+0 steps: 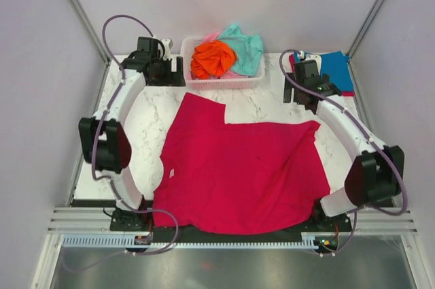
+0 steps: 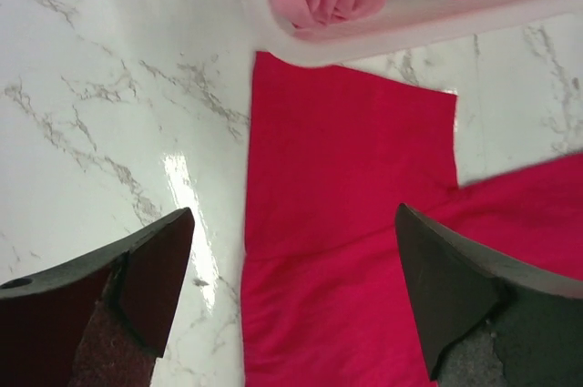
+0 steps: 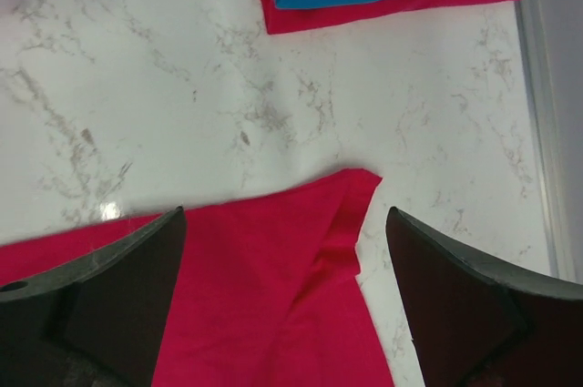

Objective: Fold and stack the t-shirts
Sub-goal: Flatten the tshirt out, then fold the tshirt

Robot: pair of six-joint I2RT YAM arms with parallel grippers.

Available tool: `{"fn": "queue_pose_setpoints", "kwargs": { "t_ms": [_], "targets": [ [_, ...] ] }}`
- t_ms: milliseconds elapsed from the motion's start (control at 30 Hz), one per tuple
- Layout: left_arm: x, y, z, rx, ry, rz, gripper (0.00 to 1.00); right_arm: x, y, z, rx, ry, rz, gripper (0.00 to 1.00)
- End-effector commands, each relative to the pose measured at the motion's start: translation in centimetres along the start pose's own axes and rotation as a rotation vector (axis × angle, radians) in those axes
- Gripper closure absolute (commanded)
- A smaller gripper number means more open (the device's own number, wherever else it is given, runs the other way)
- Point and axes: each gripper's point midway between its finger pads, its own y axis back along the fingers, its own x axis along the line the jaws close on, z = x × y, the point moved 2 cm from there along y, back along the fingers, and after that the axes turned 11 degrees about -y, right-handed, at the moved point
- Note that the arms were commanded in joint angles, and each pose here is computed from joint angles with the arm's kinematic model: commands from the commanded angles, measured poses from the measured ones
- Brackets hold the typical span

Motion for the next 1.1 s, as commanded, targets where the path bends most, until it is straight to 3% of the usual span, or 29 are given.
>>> {"fn": "queue_pose_setpoints", "kwargs": {
  "t_ms": [0, 100, 133, 200, 300, 567, 600, 633, 867, 933, 967, 1000, 1067],
  "targets": [
    [-2.0, 6.3, 1.0, -0.114, 0.070, 0.016, 0.02, 1.0, 3.0, -1.2, 0.017, -0.053, 0.175, 0.02],
    [-3.7, 8.2, -0.8, -0.166, 0.086, 0.006, 0.04, 1.7, 3.7, -4.8, 0.105, -0.080, 0.273, 0.02],
    [-4.2, 7.1, -3.8, -0.106, 0.116, -0.007, 0.04, 2.0, 4.0, -5.7, 0.133, -0.106, 0.307, 0.02],
    [-5.5, 7.2, -5.5, -0.106, 0.169, -0.043, 0.07, 1.7, 3.4, -8.2, 0.189, -0.123, 0.296, 0.02],
    [-6.9, 4.4, -11.0, -0.009, 0.230, -0.063, 0.09, 1.7, 2.2, -11.0, 0.255, -0.158, 0.283, 0.02],
    [-8.3, -2.0, -14.5, 0.139, 0.298, -0.057, 0.13, 3.2, -2.8, -15.1, 0.382, -0.148, 0.235, 0.02],
    [-8.0, -2.8, -14.4, 0.151, 0.305, -0.039, 0.14, 3.5, -3.3, -14.8, 0.383, -0.149, 0.233, 0.02],
    [-6.2, -5.5, -16.2, 0.228, 0.331, 0.081, 0.14, 4.0, -5.7, -16.3, 0.434, -0.129, 0.190, 0.02],
    [-4.0, -9.6, -15.3, 0.291, 0.365, 0.135, 0.16, 5.8, -10.7, -15.8, 0.465, -0.110, 0.148, 0.02],
    [-3.2, -10.6, -12.6, 0.257, 0.357, 0.140, 0.16, 6.4, -12.6, -14.8, 0.463, -0.123, 0.138, 0.02],
    [-2.7, -12.1, -13.2, 0.290, 0.337, 0.146, 0.16, 6.5, -13.0, -14.6, 0.473, -0.126, 0.134, 0.02],
    [-2.2, -12.5, -10.2, 0.238, 0.322, 0.143, 0.16, 7.0, -14.0, -13.8, 0.464, -0.133, 0.136, 0.02],
    [-1.0, -13.3, -9.5, 0.270, 0.279, 0.175, 0.16, 7.7, -14.5, -12.3, 0.449, -0.136, 0.145, 0.02]
  ]
}}
